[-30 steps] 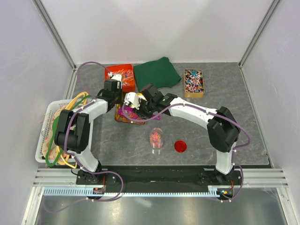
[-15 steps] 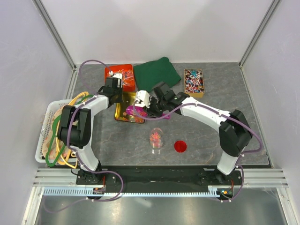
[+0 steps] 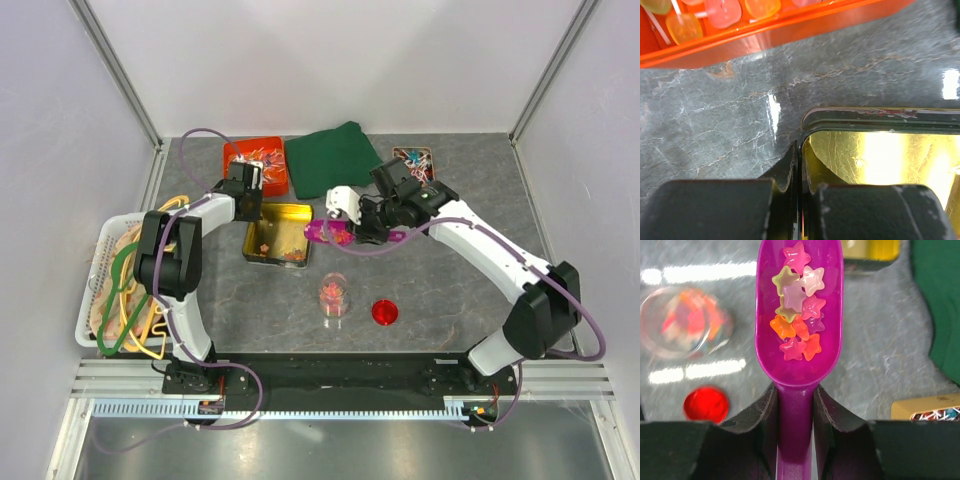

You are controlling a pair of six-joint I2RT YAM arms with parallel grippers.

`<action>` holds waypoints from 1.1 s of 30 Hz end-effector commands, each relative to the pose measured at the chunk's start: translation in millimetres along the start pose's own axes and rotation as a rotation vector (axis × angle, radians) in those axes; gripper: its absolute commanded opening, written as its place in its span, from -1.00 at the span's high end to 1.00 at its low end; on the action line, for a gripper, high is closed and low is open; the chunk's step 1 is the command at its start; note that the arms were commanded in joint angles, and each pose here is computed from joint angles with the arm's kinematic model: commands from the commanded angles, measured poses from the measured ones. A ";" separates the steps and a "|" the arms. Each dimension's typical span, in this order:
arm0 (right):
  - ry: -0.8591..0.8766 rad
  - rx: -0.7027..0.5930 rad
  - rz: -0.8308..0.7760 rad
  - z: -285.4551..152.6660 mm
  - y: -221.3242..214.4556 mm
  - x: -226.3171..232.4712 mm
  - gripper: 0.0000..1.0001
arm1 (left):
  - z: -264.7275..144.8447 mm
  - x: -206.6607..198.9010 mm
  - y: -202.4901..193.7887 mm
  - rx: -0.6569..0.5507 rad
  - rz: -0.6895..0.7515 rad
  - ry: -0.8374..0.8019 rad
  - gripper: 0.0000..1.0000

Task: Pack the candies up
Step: Place the storage box at the center of the board.

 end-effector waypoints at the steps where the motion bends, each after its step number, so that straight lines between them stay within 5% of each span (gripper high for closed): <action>1: 0.078 0.092 -0.148 -46.3 -9.5 26.8 1.00 | 5.8 5.2 -6.0 0.051 0.027 -0.026 0.96; 13: 0.107 0.139 -0.187 -87.4 -26.6 55.6 1.00 | 1.4 35.0 -4.3 0.050 -0.009 0.016 0.85; 33: 0.112 0.270 -0.256 -79.4 -36.9 81.3 1.00 | -8.0 35.8 8.5 0.022 -0.016 -0.008 -0.23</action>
Point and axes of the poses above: each gripper's point midway between its finger pads, its own z axis out along the fingers, its own x axis along the line the jaws close on, y = z × x, the point moved 3 cm from there along -z, back along the fingers, and after that the axes turned 8 degrees about z, right-handed, at the moved point
